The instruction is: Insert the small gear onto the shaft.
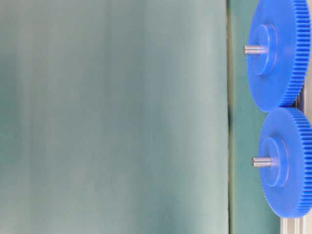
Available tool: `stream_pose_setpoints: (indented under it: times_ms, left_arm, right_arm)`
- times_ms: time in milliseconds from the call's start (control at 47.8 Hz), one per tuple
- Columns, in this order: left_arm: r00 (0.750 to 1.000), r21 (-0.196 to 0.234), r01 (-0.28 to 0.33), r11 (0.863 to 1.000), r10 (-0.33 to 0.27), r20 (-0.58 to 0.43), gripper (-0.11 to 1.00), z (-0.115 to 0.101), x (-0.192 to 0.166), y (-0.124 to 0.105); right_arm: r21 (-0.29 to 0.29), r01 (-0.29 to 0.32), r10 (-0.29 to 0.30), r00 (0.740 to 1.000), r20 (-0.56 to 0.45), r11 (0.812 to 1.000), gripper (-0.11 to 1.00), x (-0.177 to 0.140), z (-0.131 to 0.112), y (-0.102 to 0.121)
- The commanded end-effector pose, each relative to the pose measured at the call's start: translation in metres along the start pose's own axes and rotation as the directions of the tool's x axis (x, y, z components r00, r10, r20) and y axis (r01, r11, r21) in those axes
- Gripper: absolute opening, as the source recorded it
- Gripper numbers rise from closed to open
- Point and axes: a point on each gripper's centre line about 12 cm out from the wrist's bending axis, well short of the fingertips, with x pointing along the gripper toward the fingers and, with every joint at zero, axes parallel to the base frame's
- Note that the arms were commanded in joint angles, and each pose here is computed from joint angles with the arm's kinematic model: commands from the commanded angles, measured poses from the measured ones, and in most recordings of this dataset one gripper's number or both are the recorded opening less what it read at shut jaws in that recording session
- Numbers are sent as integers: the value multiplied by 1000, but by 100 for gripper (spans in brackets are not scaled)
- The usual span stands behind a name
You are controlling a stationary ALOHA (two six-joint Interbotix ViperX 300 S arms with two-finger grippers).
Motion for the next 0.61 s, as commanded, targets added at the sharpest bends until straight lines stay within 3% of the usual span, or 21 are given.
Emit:
stream_pose_setpoints:
  times_ms: [0,585]
  left_arm:
    - [1000,6,4,1000,-4,21,90,6,-2,-1]
    - [1000,6,4,1000,-4,24,90,6,-1,-1]
  right_arm:
    - [6,-1,1,1000,9,1000,11,1,4,1]
    - [6,-2,2,1000,11,1000,12,0,4,1]
